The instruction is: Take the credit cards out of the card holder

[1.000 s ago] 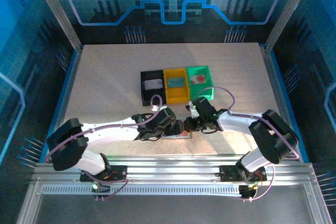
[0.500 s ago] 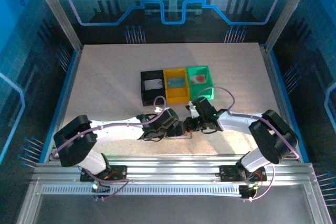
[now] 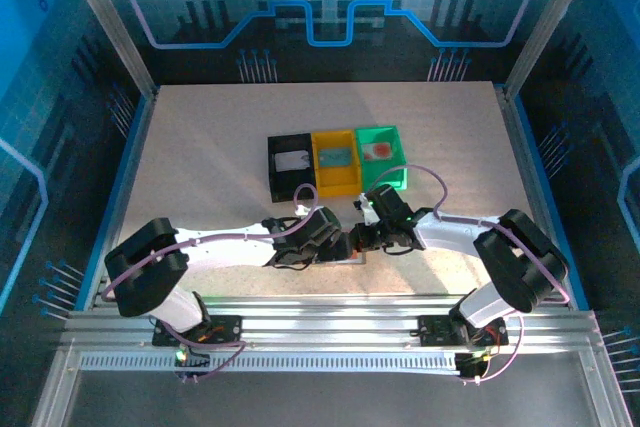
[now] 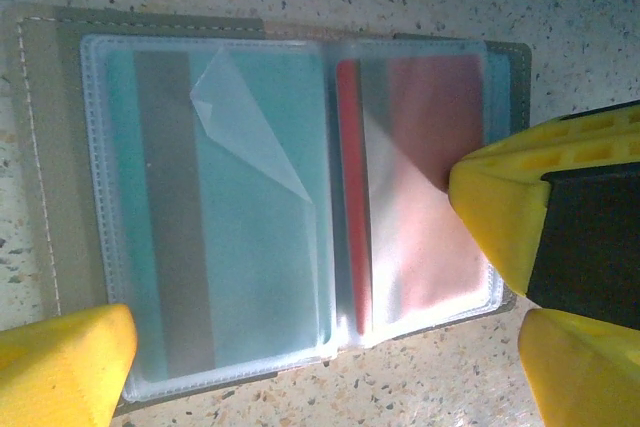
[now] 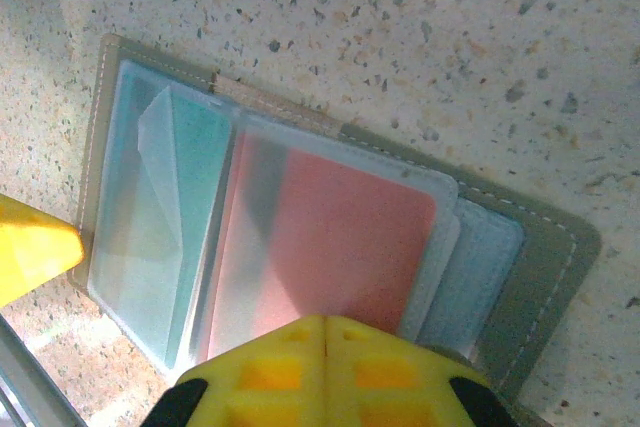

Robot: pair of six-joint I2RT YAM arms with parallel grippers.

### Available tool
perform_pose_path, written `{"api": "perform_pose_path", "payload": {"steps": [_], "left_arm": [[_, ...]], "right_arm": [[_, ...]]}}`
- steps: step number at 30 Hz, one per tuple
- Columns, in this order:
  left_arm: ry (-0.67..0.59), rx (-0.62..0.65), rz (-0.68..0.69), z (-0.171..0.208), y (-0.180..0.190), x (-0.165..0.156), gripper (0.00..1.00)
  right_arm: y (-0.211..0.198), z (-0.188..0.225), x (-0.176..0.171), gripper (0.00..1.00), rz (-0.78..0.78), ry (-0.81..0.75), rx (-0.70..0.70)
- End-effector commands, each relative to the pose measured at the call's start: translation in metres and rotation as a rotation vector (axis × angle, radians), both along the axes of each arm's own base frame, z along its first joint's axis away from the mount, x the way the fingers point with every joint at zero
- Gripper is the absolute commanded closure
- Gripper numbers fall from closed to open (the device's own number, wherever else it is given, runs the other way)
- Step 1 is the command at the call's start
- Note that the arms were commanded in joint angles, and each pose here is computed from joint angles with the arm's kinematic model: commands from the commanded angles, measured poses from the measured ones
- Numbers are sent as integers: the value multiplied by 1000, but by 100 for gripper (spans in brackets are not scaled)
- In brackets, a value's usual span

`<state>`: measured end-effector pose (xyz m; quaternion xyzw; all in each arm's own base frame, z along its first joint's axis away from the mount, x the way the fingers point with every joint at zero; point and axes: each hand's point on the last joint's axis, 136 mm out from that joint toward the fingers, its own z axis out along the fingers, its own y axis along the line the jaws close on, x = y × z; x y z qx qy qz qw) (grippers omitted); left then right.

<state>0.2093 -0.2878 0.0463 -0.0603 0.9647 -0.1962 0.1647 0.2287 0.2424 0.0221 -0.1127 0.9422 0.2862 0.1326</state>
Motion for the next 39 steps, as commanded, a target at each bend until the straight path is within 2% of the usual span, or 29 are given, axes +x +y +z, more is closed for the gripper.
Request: {"api": "perform_pose_path", "payload": {"steps": [1, 25, 39], "left_arm": [[-5, 46, 1, -4, 7, -1, 1], [17, 89, -12, -14, 7, -3, 1], [-3, 30, -11, 1, -3, 1, 1]], "right_arm": [[-16, -12, -3, 100, -23, 14, -73], [-15, -14, -3, 100, -21, 19, -70], [-14, -12, -3, 100, -20, 17, -66]]}}
